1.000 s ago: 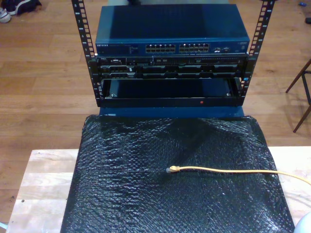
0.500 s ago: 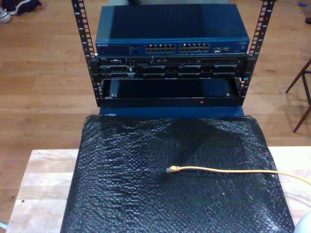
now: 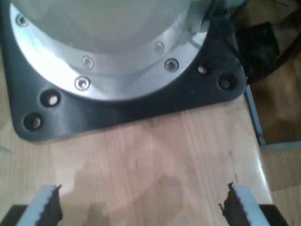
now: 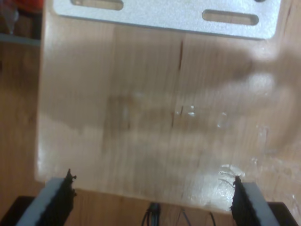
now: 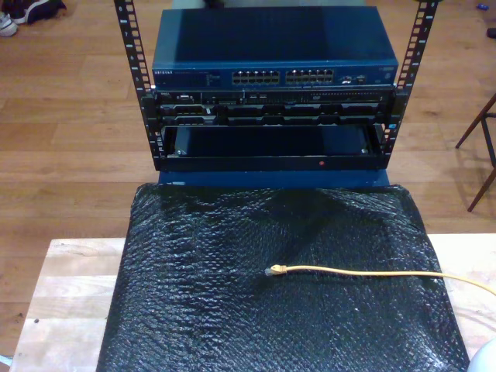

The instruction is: Grab the cable and plug it in

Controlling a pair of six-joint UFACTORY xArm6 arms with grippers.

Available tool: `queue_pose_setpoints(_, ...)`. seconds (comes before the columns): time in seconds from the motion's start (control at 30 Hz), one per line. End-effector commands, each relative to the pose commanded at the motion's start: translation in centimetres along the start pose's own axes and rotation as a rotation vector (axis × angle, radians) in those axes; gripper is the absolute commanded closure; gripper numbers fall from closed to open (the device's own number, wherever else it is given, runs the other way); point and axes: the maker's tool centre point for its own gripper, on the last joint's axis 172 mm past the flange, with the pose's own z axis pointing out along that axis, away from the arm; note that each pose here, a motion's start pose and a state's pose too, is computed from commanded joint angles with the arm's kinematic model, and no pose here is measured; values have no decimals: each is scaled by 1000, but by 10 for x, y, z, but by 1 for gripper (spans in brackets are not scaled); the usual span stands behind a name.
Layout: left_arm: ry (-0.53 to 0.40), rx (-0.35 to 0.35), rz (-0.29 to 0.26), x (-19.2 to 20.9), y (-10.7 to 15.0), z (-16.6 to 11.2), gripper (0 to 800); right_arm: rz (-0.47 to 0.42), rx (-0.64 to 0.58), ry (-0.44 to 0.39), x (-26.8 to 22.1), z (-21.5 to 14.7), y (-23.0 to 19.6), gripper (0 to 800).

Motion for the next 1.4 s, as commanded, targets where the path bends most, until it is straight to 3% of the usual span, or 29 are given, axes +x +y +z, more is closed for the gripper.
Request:
queue_pose_setpoints(0.27,108,-3,-2,24,2,-48,0,73,12,30,-2,-39,-6,0)
queue_pose_setpoints(0.7,85,37,-25,17,-9,-71,0,219,-107,131,-3,-110,21,0)
queue_pose_setpoints(0.93,161,15,-25,39,-33,-94,0,337,-179,204,-15,-138,53,0)
queue_pose_setpoints(1.13,143,-41,-70,40,-58,-109,0,449,-213,296,-16,-158,73,1)
queue_pose_setpoints(1.4,165,-70,-93,60,-101,-118,0,500,-243,364,-10,-182,113,1)
